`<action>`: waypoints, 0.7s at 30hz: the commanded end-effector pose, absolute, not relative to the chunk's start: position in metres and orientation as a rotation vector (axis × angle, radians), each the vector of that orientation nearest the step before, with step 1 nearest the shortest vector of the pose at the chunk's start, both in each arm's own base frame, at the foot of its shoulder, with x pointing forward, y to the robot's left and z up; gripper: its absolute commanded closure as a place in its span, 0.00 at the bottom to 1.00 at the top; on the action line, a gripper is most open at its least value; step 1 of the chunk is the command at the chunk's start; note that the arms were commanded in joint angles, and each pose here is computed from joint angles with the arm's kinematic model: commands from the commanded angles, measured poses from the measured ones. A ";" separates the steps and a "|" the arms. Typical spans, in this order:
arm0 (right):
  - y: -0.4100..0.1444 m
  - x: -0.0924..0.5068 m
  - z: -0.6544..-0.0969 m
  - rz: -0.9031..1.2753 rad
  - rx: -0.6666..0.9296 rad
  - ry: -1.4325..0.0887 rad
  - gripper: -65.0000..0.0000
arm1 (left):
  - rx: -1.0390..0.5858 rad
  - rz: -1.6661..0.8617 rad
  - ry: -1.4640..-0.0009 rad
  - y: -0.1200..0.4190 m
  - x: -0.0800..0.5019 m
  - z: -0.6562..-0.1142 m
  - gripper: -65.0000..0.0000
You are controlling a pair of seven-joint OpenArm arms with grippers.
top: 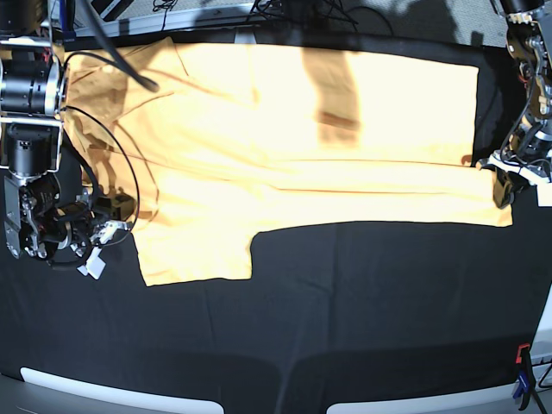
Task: Layout the t-shirt on the table in an organized manner, then fold the t-shirt properly
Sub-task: 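Regrasp the folded edge with the right gripper near the sleeve, then lift the folded edge with both grippers and fold it again toward the collar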
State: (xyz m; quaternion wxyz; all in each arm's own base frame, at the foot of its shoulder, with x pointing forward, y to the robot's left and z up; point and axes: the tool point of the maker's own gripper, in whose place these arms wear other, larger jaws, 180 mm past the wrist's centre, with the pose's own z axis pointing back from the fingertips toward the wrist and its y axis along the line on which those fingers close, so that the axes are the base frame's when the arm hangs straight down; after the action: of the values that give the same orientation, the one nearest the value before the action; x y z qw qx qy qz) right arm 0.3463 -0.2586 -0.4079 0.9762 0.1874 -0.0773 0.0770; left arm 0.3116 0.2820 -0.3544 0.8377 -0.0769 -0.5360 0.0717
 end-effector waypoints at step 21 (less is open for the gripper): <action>-0.308 0.340 -0.344 0.154 0.485 -0.397 1.00 | -0.171 0.102 -1.155 0.281 0.314 -0.343 1.00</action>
State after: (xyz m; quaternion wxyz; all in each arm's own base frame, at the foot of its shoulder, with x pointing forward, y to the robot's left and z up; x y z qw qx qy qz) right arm 0.3260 -0.3007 -0.3642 0.9533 0.2434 -0.1651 0.0690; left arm 0.3050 0.2750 -0.3622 0.8489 -0.0866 -0.5185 0.0551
